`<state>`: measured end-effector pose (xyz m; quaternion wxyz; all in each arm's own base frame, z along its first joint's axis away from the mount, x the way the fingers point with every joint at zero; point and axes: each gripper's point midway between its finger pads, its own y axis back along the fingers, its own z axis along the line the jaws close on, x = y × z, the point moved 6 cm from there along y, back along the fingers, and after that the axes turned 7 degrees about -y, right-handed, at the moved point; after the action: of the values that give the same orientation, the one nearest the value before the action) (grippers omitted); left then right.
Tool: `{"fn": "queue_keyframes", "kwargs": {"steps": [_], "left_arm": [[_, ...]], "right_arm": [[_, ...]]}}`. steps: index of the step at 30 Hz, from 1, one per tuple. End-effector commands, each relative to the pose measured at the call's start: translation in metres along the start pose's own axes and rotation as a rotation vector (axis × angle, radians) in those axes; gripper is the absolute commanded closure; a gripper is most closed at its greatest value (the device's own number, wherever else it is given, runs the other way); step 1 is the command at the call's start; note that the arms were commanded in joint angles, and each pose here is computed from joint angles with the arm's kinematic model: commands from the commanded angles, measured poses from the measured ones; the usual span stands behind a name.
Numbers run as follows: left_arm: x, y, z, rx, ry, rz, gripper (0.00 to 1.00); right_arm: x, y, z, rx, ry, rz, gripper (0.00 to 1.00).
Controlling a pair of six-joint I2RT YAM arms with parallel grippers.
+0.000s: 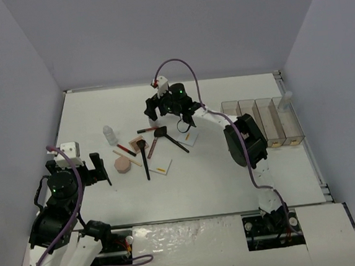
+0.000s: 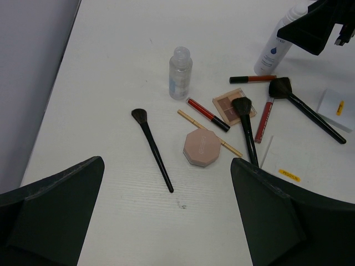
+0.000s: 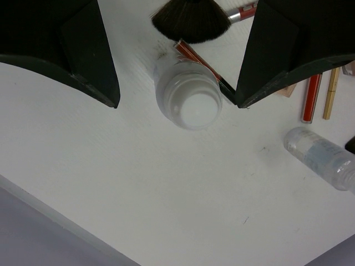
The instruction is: Organize the makeup
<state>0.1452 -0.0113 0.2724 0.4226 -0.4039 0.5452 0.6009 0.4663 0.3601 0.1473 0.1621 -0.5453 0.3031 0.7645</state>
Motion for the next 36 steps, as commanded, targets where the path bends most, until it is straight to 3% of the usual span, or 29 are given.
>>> {"fn": "queue_keyframes", "kwargs": {"steps": [1, 9, 18, 22, 27, 34, 36], "left_arm": [[-0.014, -0.005, -0.002, 0.002, 0.020, -0.048, 0.03], [-0.014, -0.004, 0.000, -0.004, 0.021, -0.050, 0.03], [-0.014, -0.005, -0.001, -0.001, 0.023, -0.048, 0.03], [-0.014, -0.004, -0.001, -0.001, 0.023, -0.050, 0.03], [-0.015, -0.004, -0.001, 0.003, 0.026, -0.051, 0.03], [-0.015, -0.005, -0.001, 0.004, 0.029, -0.052, 0.03], [-0.015, -0.004, -0.002, 0.011, 0.031, -0.053, 0.03]], "right_arm": [[-0.047, -0.003, 0.006, -0.012, 0.047, -0.151, 0.27], [-0.046, -0.008, 0.010, -0.035, 0.043, -0.154, 0.45], [-0.065, -0.004, 0.014, -0.044, 0.056, -0.194, 0.99], [-0.109, 0.031, 0.016, 0.040, 0.083, -0.295, 1.00], [-0.147, 0.103, -0.026, 0.322, 0.057, -0.374, 1.00], [-0.149, 0.240, -0.107, 0.706, -0.092, -0.501, 1.00], [-0.127, 0.276, -0.132, 0.834, -0.151, -0.503, 1.00]]}}
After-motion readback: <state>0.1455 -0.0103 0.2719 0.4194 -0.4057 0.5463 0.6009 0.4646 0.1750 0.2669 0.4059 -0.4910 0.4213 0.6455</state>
